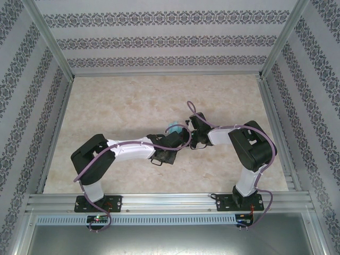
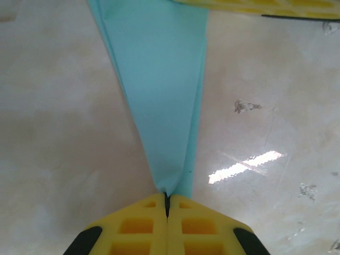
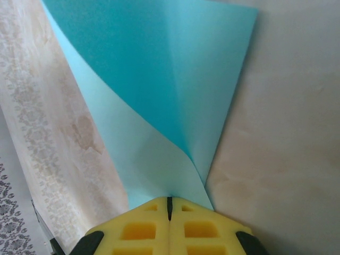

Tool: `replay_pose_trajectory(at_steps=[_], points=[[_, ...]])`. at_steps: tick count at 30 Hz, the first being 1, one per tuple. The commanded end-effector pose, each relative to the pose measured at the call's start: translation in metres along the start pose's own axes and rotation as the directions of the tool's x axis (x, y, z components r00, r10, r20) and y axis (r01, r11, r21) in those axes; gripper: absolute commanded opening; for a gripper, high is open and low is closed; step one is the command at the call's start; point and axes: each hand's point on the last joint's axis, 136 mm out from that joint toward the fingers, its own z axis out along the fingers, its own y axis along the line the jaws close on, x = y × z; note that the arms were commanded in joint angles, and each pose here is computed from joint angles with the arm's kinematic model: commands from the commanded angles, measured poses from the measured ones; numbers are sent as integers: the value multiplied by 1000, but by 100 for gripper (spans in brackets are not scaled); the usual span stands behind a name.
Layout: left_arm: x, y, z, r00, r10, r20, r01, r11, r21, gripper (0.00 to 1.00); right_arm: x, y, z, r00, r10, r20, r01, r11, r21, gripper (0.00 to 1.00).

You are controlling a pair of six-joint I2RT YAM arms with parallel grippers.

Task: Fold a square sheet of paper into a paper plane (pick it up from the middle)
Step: Fold the wing for the fifth time at the center of the table.

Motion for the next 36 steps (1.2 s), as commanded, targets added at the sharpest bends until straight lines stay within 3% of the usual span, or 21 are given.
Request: replay_pose_trajectory(at_steps=[1,5,11,26,36], points=[[8,16,-2,995,87,-37,-91,987,-129,6,21,-52,3,996,84,-29,-77,980,181,5],[10,23,1,991,118,-56,-127,975,-184,6,19,-46,0,996,84,-12,-81,985,155,8],[12,17,7,987,149,-55,-156,975,-157,7,14,-30,-5,998,65,3,-65,991,114,8],[-2,-5,-3,984,177,2,-176,980,-92,13,22,-61,6,993,114,-21,-108,976,189,4],[-4,-9,-5,970,242,14,-239,963,-122,13,23,-66,10,992,122,-26,-115,975,188,4]])
